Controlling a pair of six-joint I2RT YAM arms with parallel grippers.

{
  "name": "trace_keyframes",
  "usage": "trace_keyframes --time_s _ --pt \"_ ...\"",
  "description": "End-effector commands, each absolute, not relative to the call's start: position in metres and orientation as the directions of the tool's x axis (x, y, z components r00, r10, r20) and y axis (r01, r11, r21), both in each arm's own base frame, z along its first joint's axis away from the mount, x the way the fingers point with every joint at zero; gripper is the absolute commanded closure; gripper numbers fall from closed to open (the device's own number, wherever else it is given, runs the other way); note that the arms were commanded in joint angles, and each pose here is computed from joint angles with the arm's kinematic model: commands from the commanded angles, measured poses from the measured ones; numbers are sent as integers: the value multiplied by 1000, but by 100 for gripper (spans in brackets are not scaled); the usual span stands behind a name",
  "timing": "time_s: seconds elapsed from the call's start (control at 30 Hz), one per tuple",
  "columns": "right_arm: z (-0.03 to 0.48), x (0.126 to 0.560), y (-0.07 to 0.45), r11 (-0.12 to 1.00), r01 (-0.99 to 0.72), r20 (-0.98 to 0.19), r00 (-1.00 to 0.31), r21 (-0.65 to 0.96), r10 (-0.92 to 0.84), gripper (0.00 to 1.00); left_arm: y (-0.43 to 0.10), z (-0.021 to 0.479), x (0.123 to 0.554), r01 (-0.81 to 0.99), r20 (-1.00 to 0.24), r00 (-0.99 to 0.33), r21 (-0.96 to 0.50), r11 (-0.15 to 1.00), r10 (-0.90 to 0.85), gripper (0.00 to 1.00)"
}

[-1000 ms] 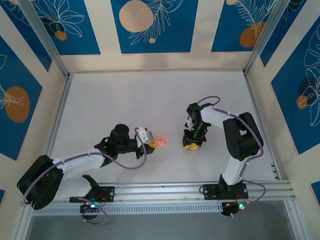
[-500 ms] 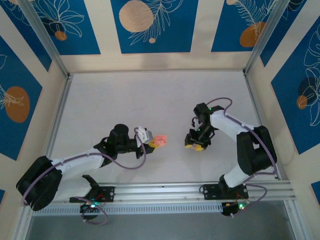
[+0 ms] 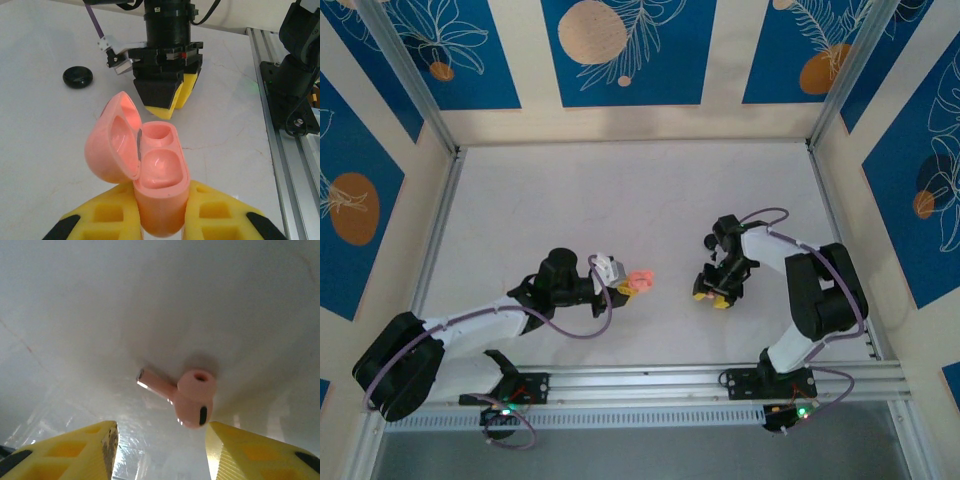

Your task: Insert the wireless bluetooth earbuds into the charging case

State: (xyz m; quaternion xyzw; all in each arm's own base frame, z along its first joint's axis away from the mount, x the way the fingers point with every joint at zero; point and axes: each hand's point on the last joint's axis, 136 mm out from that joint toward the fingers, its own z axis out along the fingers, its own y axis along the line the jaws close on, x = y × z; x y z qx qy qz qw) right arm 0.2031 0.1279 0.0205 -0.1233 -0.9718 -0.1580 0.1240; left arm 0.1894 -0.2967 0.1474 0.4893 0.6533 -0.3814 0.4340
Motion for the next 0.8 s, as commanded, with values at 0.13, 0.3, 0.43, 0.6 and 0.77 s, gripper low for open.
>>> trace_keyframes --time_s 0.13,0.3,0.43,0.6,0.77 --pt "22 231 132 920 246 214 -959 306 185 50 -290 148 192 967 -939 -124 -42 251 322 86" --pt "25 247 137 917 229 182 -967 327 176 51 -290 148 192 966 -939 -125 -41 254 322 86" --pt "24 255 138 922 210 161 -973 324 165 52 -290 148 192 966 -937 -126 -42 254 325 86" --pt "31 267 140 928 167 109 -984 333 138 51 -290 149 193 966 -938 -123 -38 254 325 85" --pt "30 274 147 927 141 99 -989 347 113 51 -291 150 193 967 -938 -121 -38 253 323 86"
